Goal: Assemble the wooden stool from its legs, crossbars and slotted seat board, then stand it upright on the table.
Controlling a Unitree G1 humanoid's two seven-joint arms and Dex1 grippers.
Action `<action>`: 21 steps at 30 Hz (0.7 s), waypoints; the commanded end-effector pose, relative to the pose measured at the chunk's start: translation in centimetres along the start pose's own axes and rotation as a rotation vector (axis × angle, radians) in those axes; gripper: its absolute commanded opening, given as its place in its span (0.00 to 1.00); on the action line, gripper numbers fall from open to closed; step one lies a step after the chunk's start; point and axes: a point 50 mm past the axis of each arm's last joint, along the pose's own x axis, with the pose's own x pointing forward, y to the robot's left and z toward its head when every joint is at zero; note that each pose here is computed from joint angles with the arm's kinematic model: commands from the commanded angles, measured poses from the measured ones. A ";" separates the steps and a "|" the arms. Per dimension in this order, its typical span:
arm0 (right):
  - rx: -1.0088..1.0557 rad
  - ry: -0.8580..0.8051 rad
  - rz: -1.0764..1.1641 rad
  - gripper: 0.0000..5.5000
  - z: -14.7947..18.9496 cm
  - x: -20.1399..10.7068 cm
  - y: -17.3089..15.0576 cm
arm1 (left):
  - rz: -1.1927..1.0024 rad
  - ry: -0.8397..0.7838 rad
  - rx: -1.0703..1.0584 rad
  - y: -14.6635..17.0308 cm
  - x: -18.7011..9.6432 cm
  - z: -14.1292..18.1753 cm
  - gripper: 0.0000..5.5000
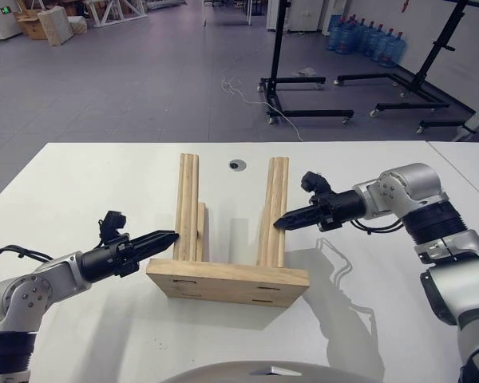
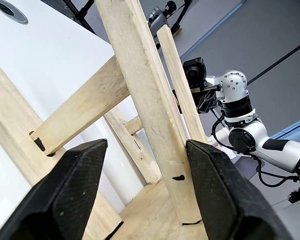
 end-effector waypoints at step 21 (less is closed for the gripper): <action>-0.340 -0.262 -0.306 0.45 -4.4 -6.4 -2.6 | 0.384 0.307 0.828 -3.8 -8.5 0.3 0.52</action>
